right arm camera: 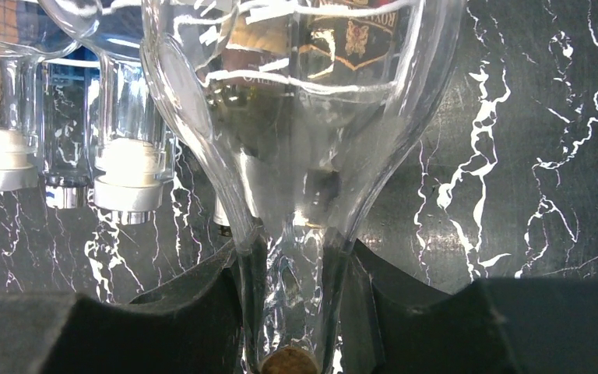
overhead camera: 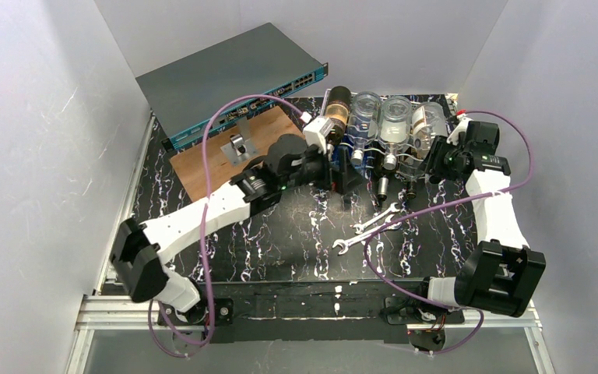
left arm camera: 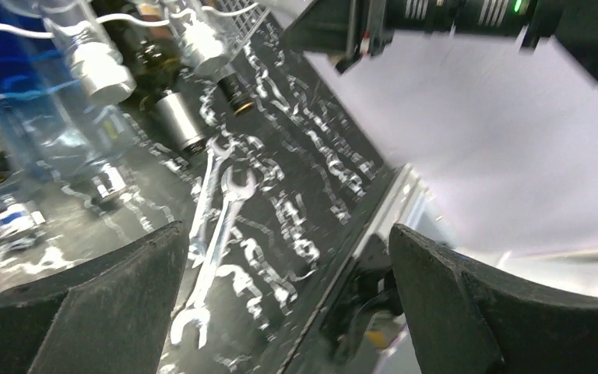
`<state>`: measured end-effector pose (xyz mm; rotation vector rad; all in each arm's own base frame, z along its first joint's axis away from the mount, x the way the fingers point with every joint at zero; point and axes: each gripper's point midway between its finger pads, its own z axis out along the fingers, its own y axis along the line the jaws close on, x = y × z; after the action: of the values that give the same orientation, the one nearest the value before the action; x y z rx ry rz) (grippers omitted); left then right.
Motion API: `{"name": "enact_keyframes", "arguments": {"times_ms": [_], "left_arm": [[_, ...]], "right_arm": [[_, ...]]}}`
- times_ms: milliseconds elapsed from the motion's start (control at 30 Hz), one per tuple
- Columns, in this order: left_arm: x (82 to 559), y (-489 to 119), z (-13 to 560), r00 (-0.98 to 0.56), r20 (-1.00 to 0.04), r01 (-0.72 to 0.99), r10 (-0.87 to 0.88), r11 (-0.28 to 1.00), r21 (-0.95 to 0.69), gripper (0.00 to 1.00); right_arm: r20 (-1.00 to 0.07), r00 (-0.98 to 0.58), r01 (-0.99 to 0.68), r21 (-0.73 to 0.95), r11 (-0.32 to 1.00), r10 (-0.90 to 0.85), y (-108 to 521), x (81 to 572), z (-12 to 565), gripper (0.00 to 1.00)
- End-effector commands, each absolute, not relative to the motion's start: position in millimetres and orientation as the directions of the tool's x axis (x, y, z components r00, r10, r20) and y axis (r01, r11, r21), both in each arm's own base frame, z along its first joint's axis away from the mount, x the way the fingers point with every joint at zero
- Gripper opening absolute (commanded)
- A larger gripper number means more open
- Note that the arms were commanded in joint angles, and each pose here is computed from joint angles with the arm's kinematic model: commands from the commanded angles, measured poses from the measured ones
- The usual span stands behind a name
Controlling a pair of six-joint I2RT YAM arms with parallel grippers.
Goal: Take the wine bottle off the wine rack
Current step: Pick up the wine bottle from the wine rack.
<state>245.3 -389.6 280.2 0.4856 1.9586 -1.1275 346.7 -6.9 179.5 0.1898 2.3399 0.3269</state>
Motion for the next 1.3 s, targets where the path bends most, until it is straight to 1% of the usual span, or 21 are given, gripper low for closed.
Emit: {"name": "enact_keyframes", "arguments": {"times_ms": [0,133,233,367,500,1000,1267], "left_arm": [[267.0,-425.1,297.9,-0.719,-0.670,0.529,-0.185,0.480,-0.700,0.99],[290.4,-455.3,288.0,-0.784,-0.577,0.432,-0.227,0.467,-0.772,0.99],[303.3,-472.6,280.8,-0.814,-0.525,0.380,-0.248,0.456,-0.805,0.99],[317.6,-486.5,273.1,-0.836,-0.477,0.330,-0.271,0.447,-0.832,0.99],[333.6,-494.2,267.2,-0.856,-0.407,0.251,-0.318,0.432,-0.866,0.99],[375.6,-510.0,269.7,-0.828,-0.326,0.157,-0.456,0.371,-0.915,0.99],[385.1,-526.9,265.9,-0.841,-0.295,0.144,-0.453,0.338,-0.930,0.99]], "right_arm": [[-0.917,-0.375,-0.140,0.199,0.970,0.135,-2.5,386.4,284.4,0.01],[-0.921,-0.365,-0.144,0.202,0.969,0.137,-1.2,384.9,289.4,0.01],[-0.923,-0.358,-0.144,0.203,0.969,0.140,-0.9,383.2,293.1,0.01],[-0.926,-0.351,-0.151,0.202,0.968,0.139,0.5,381.4,297.3,0.01],[-0.928,-0.345,-0.165,0.204,0.965,0.137,3.5,379.9,303.0,0.01],[-0.930,-0.357,-0.246,0.188,0.951,0.092,25.9,369.4,315.5,0.01],[-0.923,-0.371,-0.226,0.194,0.955,0.100,24.7,371.7,304.0,0.01]]}}
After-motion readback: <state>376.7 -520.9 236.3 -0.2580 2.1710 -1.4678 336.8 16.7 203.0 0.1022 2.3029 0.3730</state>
